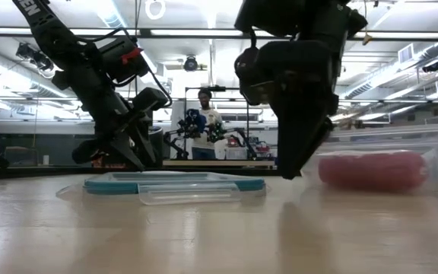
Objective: Roll bandage
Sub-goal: Close the lid of the tupperware
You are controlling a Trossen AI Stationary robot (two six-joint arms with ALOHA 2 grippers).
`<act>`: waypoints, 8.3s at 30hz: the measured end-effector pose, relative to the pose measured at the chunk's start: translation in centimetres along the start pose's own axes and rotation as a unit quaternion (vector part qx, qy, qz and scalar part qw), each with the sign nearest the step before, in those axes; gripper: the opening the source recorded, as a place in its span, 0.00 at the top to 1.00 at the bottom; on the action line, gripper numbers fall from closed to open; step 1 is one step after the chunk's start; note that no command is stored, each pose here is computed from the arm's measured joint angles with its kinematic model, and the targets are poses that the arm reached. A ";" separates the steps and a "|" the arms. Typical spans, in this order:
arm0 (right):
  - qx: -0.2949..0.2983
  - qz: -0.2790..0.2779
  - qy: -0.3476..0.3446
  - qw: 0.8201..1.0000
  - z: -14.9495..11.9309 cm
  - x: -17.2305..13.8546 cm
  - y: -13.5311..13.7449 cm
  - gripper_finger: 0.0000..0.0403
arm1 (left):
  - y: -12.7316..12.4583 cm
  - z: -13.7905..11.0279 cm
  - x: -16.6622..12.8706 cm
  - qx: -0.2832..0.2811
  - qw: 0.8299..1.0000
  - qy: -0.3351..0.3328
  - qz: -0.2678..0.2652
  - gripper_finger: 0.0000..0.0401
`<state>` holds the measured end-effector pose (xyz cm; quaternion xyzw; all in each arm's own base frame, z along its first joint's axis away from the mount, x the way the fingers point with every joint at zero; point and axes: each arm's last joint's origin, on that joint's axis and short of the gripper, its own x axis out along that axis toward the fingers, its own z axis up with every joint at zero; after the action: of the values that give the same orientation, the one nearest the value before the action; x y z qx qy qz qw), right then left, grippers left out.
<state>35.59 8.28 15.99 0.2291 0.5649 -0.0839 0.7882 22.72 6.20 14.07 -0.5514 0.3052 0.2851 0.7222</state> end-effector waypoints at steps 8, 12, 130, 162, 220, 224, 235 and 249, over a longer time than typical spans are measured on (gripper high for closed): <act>0.011 0.018 0.004 1.000 0.7 -0.9 0.2 0.75 | 0.0 -0.1 0.0 0.012 1.000 0.019 -0.008 0.68; -0.028 0.026 -0.009 0.999 1.5 -2.0 1.1 0.78 | 0.1 -0.2 0.0 0.022 0.999 0.028 -0.005 0.68; -0.229 0.063 0.009 0.971 1.2 2.9 1.3 0.81 | -0.3 -0.1 0.5 0.023 0.998 0.043 -0.037 0.68; -0.163 0.021 0.013 0.986 3.5 -0.8 -0.4 0.84 | -2.0 0.3 0.3 0.042 0.991 0.014 -0.124 1.00; -0.062 0.232 -0.097 0.966 11.2 -8.4 -13.6 0.43 | -5.0 0.8 -1.1 0.080 0.942 0.069 -0.318 1.00; -0.085 0.222 -0.106 0.966 11.3 -8.3 -13.2 0.44 | -5.0 0.8 -1.1 0.080 0.942 0.067 -0.318 1.00; -0.133 0.220 -0.107 0.961 10.9 -7.9 -11.5 0.49 | -5.2 1.0 -1.2 0.075 0.943 0.042 -0.322 1.00; -0.043 0.283 -0.050 0.957 10.4 -8.0 -11.2 0.91 | -5.3 0.5 -1.3 0.089 0.928 0.108 -0.345 1.00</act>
<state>37.32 -7.35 23.07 0.3411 0.4398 0.1556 0.8161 25.90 5.36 18.51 -0.5838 0.1969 -0.0709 0.7845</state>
